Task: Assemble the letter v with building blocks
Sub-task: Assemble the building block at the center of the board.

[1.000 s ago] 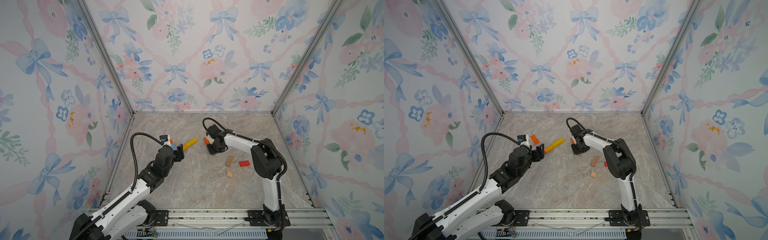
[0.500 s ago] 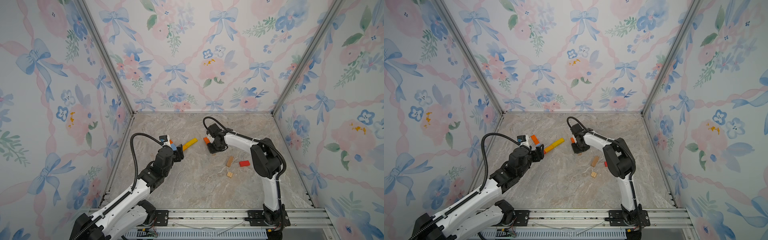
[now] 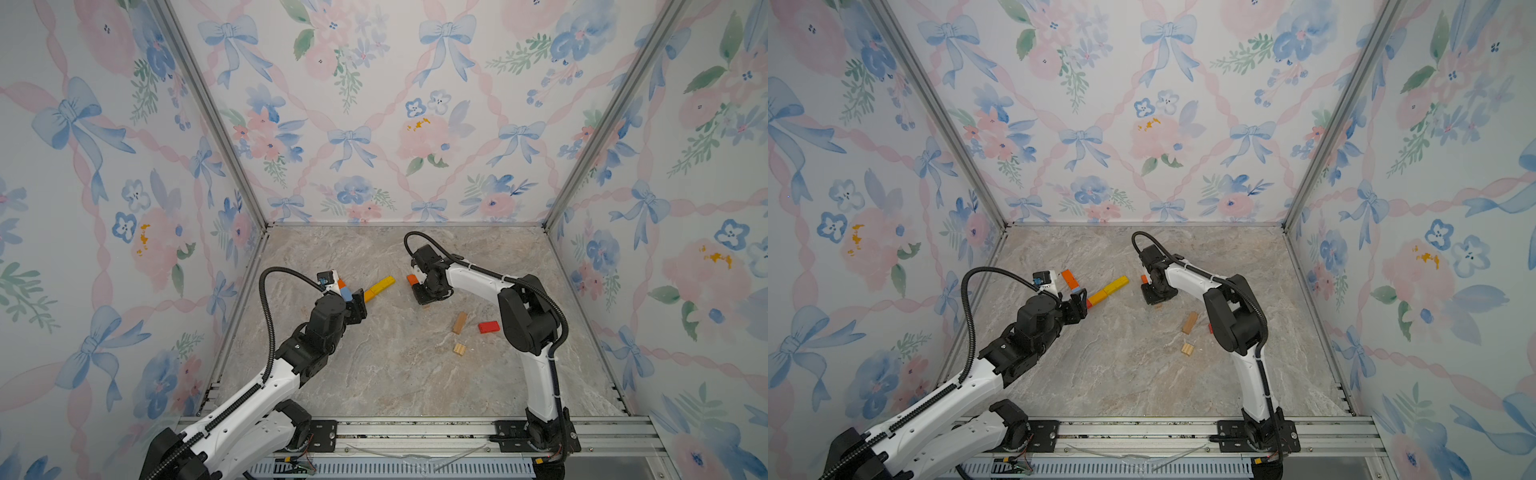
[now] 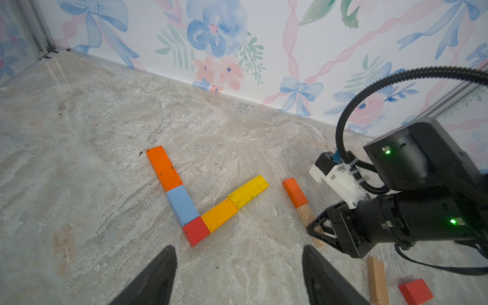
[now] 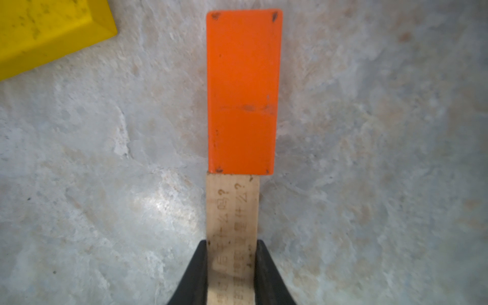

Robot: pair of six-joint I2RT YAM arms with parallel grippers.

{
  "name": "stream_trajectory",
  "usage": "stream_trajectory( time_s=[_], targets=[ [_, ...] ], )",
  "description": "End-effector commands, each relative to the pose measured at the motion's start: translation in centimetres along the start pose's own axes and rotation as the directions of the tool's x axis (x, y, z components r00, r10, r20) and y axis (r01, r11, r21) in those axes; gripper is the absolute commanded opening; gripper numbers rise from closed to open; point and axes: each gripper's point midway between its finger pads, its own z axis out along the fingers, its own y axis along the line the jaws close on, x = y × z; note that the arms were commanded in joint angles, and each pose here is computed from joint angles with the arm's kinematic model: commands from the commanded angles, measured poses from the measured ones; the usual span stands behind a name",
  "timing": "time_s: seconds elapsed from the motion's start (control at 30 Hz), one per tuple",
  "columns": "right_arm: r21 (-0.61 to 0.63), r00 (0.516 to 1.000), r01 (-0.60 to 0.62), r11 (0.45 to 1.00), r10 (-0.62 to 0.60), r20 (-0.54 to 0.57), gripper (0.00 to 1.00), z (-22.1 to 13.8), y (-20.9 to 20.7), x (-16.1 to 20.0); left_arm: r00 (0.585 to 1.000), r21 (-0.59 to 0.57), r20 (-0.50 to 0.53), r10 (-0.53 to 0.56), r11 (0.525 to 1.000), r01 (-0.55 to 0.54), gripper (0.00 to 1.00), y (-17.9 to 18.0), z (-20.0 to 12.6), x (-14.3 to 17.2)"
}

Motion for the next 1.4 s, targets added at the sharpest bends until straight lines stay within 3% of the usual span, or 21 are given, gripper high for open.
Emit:
stream_trajectory(
  time_s=[0.0, 1.37],
  targets=[
    [0.052, 0.998, 0.003, 0.999, 0.000, -0.065, 0.18, 1.4, -1.6, 1.3, 1.000, -0.015, 0.012, -0.010, 1.000, 0.011, 0.77, 0.6, -0.1, 0.0],
    [0.031, 0.998, 0.011, 0.999, -0.009, -0.063, 0.22, 2.1, -1.2, 0.7, 1.000, -0.024, 0.006, -0.017, 1.000, 0.018, 0.77, 1.0, -0.1, 0.3]
  ],
)
